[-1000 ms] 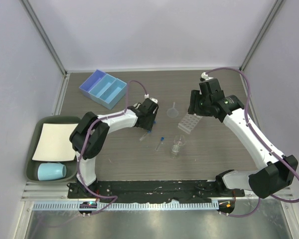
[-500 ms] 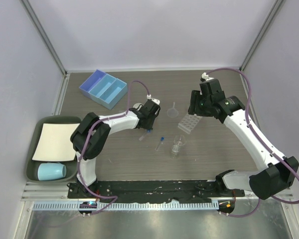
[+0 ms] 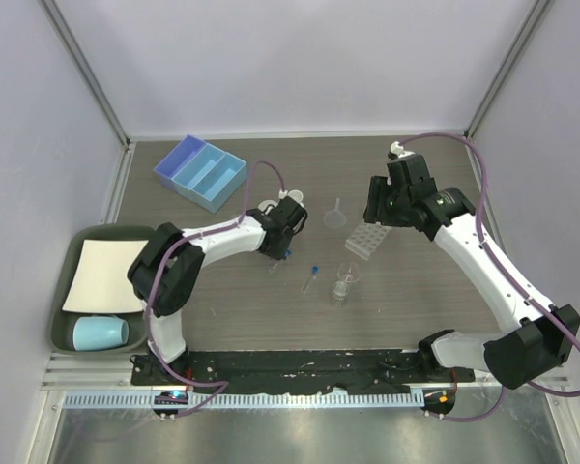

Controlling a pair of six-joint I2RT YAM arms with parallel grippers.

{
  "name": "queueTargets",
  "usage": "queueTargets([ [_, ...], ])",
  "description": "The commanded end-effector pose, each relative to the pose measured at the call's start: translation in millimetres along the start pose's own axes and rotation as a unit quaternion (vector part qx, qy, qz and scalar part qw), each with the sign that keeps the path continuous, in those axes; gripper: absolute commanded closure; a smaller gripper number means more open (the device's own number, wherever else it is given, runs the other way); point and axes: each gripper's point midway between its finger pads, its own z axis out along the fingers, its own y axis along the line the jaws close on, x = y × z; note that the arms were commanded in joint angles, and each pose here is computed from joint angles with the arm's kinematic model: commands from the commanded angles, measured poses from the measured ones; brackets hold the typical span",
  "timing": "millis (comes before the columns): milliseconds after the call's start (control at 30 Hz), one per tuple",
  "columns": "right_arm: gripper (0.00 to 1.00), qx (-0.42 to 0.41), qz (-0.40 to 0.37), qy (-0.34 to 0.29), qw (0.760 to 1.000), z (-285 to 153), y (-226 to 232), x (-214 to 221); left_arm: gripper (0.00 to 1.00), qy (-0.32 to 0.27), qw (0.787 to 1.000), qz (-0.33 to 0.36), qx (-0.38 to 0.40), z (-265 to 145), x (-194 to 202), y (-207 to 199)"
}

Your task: Organize the chemistry lab equipment

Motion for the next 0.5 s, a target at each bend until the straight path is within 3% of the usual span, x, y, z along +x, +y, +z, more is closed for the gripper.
queueTargets([
  [0,0.42,-0.026,0.005,-0.032,0.999,-11,10,-11,1.00,-0.008,1.000,0.013,-0.002,-63,-15,15],
  [233,0.42,-0.055,-0.015,-0.009,0.998,-12,17,2,1.00,-0.033,0.996,0.025,0.075,-131,-21,10],
  [333,0.42,-0.124,-0.021,0.025,0.992,-17,38,19,1.00,-0.037,0.986,0.037,0.160,-157,-13,-10],
  [467,0.43,-0.256,-0.007,0.081,0.963,-34,77,49,1.00,-0.047,0.962,0.054,0.262,-190,1,-33],
])
